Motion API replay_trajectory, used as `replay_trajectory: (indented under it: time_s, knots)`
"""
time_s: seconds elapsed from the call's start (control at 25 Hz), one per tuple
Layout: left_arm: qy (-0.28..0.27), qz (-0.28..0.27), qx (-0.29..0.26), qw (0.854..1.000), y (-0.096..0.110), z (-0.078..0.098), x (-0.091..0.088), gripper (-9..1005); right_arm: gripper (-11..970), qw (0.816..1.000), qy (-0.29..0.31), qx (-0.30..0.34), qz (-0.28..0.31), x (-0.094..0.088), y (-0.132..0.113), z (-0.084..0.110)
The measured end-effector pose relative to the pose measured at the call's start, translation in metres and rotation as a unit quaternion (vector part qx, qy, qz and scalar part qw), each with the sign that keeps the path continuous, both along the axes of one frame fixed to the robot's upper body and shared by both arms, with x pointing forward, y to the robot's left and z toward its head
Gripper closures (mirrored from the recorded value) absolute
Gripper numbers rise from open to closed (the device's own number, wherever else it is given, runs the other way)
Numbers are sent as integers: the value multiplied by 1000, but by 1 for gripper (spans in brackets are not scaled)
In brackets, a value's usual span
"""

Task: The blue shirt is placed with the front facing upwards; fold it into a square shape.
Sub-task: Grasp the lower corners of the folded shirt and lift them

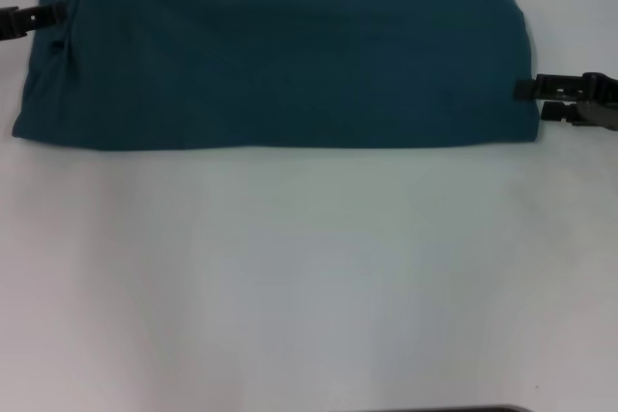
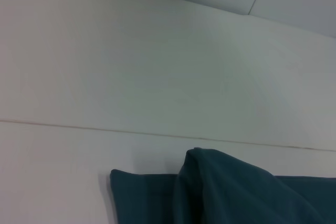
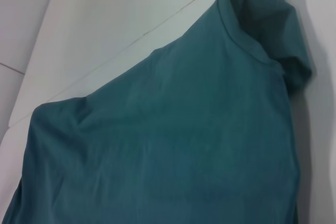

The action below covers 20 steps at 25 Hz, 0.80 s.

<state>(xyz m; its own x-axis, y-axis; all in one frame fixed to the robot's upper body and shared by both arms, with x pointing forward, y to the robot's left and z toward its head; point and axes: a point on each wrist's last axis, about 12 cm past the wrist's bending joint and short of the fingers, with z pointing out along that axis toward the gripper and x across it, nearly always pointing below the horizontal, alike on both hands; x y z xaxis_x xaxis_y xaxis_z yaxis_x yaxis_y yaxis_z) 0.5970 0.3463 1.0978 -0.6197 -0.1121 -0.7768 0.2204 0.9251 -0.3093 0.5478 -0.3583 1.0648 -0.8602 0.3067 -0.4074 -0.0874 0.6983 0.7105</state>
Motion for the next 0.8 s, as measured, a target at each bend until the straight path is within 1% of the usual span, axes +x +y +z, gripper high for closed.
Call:
replay_trajectory:
  time_s: [0.36,0.72,0.8]
  knots:
    - [1,-2,-1,1000,-1,0,0,92,111,1000,2,6,4,-3,8,-5]
    - [4,-1,-3,1000,-1,-2,-1,92,131,1000,2,7,3,-2,15,-9]
    - [4,-1,-3,1000,-1,-2,-1,92,166,1000,1,5,1,-2,14,-10]
